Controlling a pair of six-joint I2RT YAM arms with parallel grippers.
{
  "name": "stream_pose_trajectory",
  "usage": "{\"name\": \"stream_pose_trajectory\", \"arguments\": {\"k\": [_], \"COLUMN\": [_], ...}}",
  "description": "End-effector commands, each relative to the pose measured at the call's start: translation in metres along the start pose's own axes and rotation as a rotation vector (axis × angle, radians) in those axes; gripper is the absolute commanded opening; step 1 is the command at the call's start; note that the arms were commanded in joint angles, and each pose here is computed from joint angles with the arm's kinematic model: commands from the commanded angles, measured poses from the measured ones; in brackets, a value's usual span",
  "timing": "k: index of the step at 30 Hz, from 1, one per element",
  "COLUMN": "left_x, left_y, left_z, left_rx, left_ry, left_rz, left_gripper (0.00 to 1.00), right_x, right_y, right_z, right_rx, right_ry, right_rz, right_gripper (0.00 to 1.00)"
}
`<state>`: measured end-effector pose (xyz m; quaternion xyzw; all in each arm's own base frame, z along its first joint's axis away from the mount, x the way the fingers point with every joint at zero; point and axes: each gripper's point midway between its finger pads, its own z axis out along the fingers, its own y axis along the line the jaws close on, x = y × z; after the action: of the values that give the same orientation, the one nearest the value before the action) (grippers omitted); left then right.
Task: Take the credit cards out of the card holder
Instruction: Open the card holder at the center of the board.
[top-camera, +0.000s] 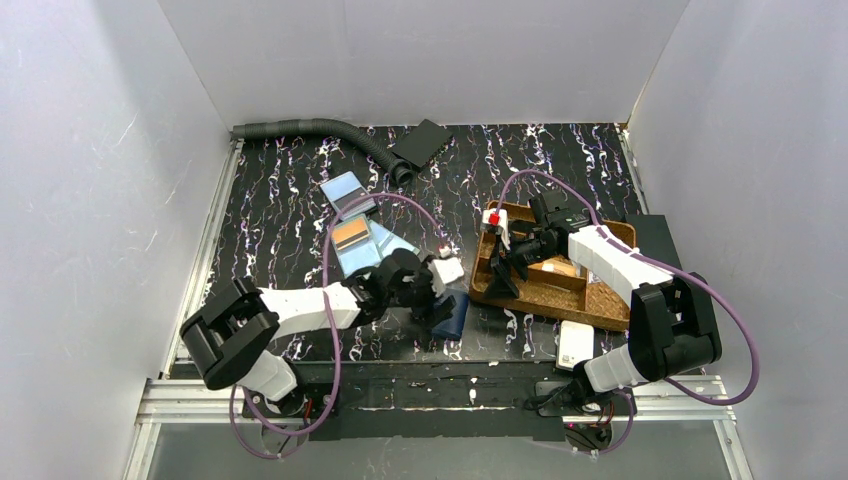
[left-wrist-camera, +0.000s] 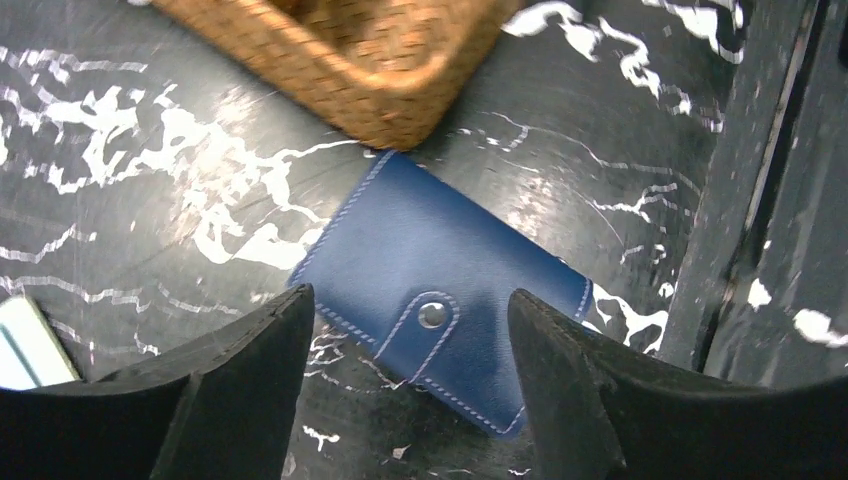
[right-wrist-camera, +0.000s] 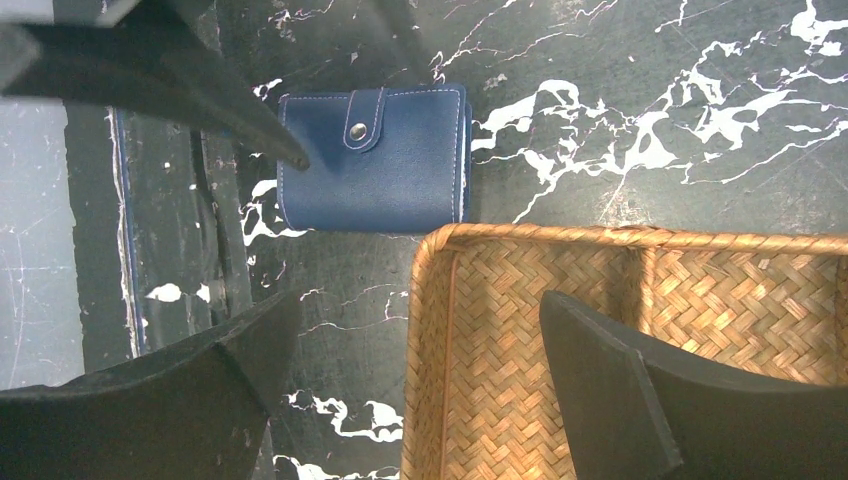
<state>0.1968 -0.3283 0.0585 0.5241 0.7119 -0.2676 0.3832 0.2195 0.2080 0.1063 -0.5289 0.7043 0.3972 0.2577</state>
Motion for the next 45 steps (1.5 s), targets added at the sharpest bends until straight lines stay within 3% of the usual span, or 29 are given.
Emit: {"name": "stream_pose_trajectory", "arguments": {"k": [1,4,9,14,20,23,25,28,31,35,40,45], "left_x": [-0.021,-0.023,-0.019,-0.01,0.008,0.01,0.01,0.009,0.008,0.019,0.021,0.028], "left_y": [0.02,0.033,0.022,0.017,0.019,0.02,0.021,0.021,0.021,0.017,0.006,-0.008], "left_z": [-0.023,-0.04,-0.052,-0.056,-0.057,-0.053,-0.051,-0.048,-0.044,-0.042,-0.043,-0.045], "left_rx": [-0.002,-0.026,-0.027,-0.079,-0.266,-0.32,-0.362,-0.428,-0.437,-0.387,-0.248,-0.175], "left_ry": [-0.112,-0.149,-0.14,-0.09,0.079,0.114,0.123,0.117,0.133,0.171,0.088,0.08], "left_rz": [-0.334,-0.57,-0.852,-1.049,-1.085,-1.134,-1.197,-1.278,-1.241,-1.103,-1.107,-1.11], "left_gripper": [0.71,0.73,0.71,0.67,0.66,0.58,0.56,0.56,0.57,0.59,0.52,0.48], "right_x": [-0.018,-0.015,-0.009,-0.002,-0.003,-0.007,-0.006,0.001,0.005,-0.001,-0.004,0.0], "right_y": [0.003,0.008,0.021,0.04,0.041,0.038,0.036,0.038,0.037,0.037,0.036,0.036], "right_z": [-0.007,-0.005,0.008,0.028,0.058,0.068,0.072,0.079,0.084,0.087,0.09,0.096], "right_rx": [-0.002,-0.018,-0.056,-0.105,-0.041,0.011,0.036,0.03,0.029,0.042,0.048,0.022], "right_ry": [-0.029,-0.019,0.029,0.032,0.073,0.086,0.089,0.106,0.123,0.101,0.093,0.115], "right_rz": [-0.054,-0.078,-0.193,-0.347,-0.475,-0.489,-0.487,-0.482,-0.475,-0.417,-0.342,-0.302], "right_gripper": [0.98,0.98,0.97,0.81,0.5,0.33,0.27,0.23,0.2,0.2,0.2,0.21]}}
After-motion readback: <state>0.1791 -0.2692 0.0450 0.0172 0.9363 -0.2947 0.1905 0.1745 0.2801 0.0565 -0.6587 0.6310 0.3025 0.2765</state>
